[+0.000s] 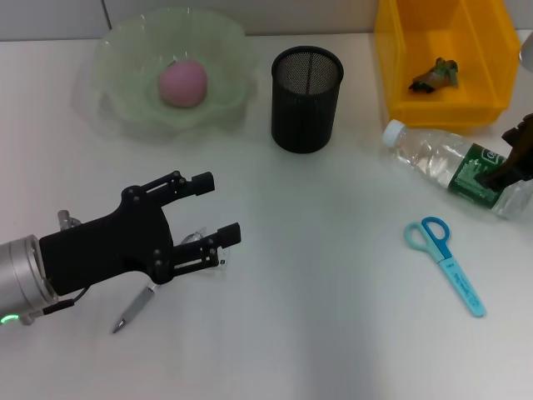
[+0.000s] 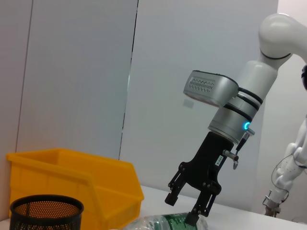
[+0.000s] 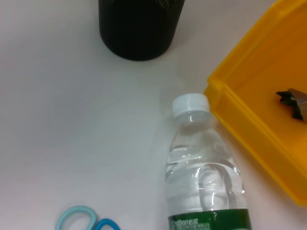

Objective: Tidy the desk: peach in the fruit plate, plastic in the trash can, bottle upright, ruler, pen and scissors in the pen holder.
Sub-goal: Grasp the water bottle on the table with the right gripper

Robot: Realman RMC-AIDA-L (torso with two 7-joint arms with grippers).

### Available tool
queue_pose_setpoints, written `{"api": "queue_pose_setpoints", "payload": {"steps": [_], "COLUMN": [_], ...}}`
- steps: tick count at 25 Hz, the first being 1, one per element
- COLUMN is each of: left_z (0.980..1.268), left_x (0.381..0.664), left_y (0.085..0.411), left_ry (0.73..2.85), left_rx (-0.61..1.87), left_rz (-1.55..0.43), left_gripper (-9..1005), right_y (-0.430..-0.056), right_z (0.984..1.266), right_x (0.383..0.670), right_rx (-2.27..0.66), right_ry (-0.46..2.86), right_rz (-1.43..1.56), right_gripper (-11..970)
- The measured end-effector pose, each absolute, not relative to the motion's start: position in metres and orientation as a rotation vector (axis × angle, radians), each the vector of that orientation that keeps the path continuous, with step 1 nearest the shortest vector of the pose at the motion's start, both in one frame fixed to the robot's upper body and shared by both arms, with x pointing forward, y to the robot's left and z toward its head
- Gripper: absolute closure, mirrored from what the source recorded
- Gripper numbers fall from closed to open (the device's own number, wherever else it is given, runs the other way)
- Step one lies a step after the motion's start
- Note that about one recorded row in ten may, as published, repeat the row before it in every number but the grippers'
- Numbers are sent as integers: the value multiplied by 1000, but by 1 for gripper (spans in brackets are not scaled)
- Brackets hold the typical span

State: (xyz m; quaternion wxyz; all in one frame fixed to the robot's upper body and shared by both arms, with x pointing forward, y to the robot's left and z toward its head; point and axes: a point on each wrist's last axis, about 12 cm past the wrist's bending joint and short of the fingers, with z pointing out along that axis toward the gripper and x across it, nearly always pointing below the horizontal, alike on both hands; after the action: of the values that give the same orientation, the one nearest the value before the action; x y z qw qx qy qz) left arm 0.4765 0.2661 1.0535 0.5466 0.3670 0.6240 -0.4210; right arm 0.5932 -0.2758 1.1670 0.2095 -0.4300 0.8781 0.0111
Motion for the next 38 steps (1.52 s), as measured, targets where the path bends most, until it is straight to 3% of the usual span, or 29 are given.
{"api": "queue_pose_setpoints", "payload": {"steps": [38], "left_z": [1053], "left_x": [480], "left_y": [266], "left_ry": [1489], "left_rx": [871], "left_rz": [-982], "left_gripper": [215], "right_y": [-265], "right_z": [1152], "right_x": [600], "right_rx": [-1161], "right_ry": [2453], "right_rz": [83], "right_gripper": [163]}}
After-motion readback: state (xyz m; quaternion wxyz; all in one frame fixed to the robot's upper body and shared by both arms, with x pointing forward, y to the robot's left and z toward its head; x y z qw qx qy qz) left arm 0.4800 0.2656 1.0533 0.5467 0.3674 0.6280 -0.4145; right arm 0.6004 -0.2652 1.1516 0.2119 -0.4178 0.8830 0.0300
